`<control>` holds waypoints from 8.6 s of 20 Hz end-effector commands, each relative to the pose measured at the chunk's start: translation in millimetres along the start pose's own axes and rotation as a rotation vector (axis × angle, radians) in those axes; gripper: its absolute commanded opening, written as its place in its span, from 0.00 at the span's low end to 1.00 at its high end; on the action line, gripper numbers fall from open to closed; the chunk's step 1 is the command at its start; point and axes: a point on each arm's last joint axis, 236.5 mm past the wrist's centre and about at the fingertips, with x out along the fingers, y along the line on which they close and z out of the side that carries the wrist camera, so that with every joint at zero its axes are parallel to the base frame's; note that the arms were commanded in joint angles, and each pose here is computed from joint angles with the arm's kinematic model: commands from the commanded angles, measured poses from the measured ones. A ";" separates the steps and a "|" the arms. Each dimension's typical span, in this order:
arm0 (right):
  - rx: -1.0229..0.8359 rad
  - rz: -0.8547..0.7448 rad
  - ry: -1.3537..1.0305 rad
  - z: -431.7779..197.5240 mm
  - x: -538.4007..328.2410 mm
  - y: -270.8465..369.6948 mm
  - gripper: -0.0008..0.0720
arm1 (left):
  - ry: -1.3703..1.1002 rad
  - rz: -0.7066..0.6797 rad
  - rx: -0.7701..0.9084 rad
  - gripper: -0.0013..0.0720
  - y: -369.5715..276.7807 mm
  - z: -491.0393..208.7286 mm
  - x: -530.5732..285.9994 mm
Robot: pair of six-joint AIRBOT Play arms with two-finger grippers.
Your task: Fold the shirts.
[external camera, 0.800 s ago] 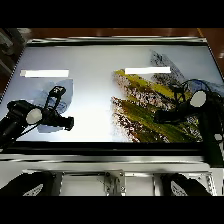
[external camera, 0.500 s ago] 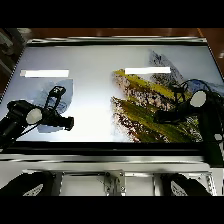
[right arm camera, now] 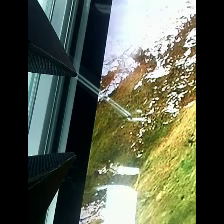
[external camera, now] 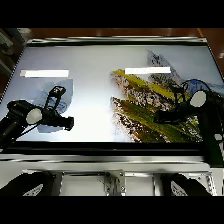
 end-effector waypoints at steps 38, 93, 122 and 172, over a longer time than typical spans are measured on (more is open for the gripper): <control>0.011 0.065 0.017 -4.1 -0.7 15.1 0.82 | -0.241 0.144 -0.782 0.98 232.3 57.1 -30.6; -0.054 -0.581 -0.023 -10.4 -95.6 -115.9 0.82 | 0.100 -0.399 -0.036 0.97 -68.1 69.9 -35.3; 0.391 0.228 -0.005 -62.2 46.9 -43.3 0.94 | 0.141 -0.673 -0.531 0.08 -180.7 -20.4 126.7; 0.053 0.020 -0.344 -93.8 -206.9 30.9 0.10 | -0.609 -0.376 -0.297 0.07 -16.5 -34.2 -211.7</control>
